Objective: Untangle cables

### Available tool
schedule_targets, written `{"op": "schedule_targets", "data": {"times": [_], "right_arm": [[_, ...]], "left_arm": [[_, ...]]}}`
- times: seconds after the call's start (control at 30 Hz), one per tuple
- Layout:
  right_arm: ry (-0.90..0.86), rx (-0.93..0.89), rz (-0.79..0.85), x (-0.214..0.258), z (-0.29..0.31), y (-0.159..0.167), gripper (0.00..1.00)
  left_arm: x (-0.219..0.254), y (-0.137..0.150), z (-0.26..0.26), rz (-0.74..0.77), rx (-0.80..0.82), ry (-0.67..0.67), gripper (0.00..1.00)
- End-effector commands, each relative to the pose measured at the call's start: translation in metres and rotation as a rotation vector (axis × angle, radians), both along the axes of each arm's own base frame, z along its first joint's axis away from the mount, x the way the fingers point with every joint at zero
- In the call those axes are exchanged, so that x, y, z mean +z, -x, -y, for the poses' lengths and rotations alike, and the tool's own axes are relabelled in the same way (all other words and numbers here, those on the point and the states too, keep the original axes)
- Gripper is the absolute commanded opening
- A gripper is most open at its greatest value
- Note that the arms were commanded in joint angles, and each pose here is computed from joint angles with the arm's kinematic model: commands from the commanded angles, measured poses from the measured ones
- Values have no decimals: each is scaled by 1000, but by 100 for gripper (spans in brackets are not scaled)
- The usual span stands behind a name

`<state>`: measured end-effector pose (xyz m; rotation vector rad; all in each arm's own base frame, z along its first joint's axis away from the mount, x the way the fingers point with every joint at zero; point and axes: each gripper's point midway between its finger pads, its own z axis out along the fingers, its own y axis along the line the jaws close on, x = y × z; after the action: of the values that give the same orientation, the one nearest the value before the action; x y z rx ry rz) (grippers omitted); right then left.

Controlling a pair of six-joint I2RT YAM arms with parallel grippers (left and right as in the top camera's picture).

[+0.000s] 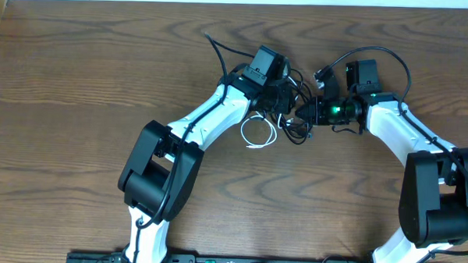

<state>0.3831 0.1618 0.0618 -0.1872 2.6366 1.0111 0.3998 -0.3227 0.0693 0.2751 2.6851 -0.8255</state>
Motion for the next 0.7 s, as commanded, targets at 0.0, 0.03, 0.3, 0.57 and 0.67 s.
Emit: {"op": "schedule_targets", "data": {"times": [0.0, 0.03, 0.3, 0.57, 0.67], "right_arm": [[0, 7, 8, 2, 2, 1, 4], [0, 7, 8, 2, 2, 1, 4], [0, 7, 10, 2, 2, 1, 4], [1, 6, 8, 1, 2, 1, 4], [20, -7, -2, -1, 5, 2, 4]], "left_arm": [[-5, 15, 7, -18, -122, 24, 38], [-8, 17, 5, -26, -122, 11, 38], [-36, 14, -22, -56, -28, -151, 32], [-24, 1, -24, -21, -3, -124, 8], [12, -12, -33, 33, 27, -89, 8]]}}
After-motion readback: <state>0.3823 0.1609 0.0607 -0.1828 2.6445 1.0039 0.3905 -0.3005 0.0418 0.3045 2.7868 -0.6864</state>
